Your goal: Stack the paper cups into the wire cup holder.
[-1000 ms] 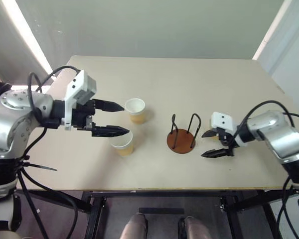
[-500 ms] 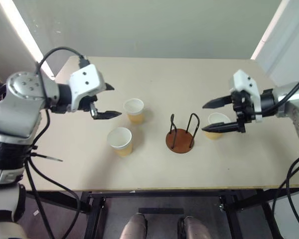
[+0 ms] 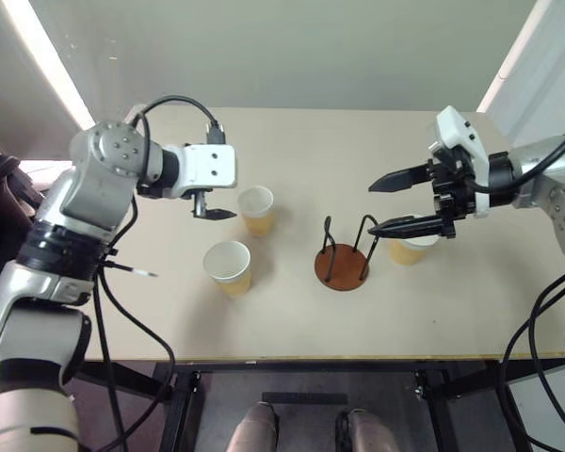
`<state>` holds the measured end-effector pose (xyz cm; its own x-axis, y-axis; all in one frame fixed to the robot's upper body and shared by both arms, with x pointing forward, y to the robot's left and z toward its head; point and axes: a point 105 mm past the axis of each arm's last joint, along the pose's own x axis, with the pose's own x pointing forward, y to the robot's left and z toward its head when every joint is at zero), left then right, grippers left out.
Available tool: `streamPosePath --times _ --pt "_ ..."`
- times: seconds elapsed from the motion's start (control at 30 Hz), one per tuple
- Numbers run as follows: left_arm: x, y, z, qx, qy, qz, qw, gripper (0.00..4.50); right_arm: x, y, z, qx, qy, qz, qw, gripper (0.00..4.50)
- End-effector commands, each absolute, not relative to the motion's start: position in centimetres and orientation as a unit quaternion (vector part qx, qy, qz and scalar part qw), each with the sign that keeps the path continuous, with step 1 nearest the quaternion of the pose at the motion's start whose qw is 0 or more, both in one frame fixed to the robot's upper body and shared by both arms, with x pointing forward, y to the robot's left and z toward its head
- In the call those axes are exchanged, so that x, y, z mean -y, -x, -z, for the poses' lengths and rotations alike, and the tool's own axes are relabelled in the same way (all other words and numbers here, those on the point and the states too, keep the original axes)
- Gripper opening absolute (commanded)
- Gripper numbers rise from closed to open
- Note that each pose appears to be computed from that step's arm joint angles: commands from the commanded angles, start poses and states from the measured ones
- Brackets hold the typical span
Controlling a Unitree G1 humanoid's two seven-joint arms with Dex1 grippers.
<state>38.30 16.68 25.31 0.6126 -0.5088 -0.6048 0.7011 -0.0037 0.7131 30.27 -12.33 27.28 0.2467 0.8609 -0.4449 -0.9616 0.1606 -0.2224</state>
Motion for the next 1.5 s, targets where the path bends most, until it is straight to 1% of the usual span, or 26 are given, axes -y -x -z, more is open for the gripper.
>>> streamPosePath --times 0.03,0.23,0.47,1.0,1.1,1.17,1.3,1.43,1.47,1.5 --pt "-16.6 -39.0 -26.0 -0.081 -0.582 0.423 0.690 4.50 12.1 -29.9 -28.7 -0.086 0.249 -0.603 0.753 4.25" --pt "-16.4 -40.1 -24.6 -0.100 -0.582 0.435 0.680 4.50 12.0 -29.7 -28.8 -0.083 0.247 -0.602 0.755 4.25" --pt "-15.9 -40.8 -22.7 -0.112 -0.579 0.451 0.670 4.50 11.8 -29.7 -28.9 -0.079 0.246 -0.600 0.757 4.25" --pt "-14.7 -42.1 -21.3 -0.128 -0.577 0.462 0.662 4.50 11.9 -29.7 -28.7 -0.079 0.248 -0.591 0.764 4.25" --pt "-14.6 -42.2 -20.7 -0.135 -0.576 0.466 0.658 3.88 11.9 -29.8 -28.7 -0.079 0.247 -0.588 0.766 4.30" --pt "-14.7 -42.3 -20.2 -0.141 -0.575 0.465 0.658 3.21 11.9 -29.7 -28.7 -0.078 0.247 -0.588 0.766 4.30" --pt "-14.7 -42.6 -19.8 -0.146 -0.575 0.464 0.658 1.69 11.9 -29.7 -28.6 -0.078 0.246 -0.588 0.767 4.30" --pt "-14.1 -42.7 -20.5 -0.136 -0.571 0.469 0.660 0.18 12.0 -29.7 -28.5 -0.080 0.245 -0.587 0.768 4.30" --pt "-13.9 -42.6 -20.8 -0.132 -0.567 0.473 0.661 0.05 12.0 -29.7 -28.4 -0.080 0.244 -0.587 0.768 4.30" --pt "-13.7 -42.5 -21.3 -0.128 -0.563 0.479 0.661 0.05 12.0 -29.7 -28.4 -0.081 0.244 -0.587 0.768 4.30"
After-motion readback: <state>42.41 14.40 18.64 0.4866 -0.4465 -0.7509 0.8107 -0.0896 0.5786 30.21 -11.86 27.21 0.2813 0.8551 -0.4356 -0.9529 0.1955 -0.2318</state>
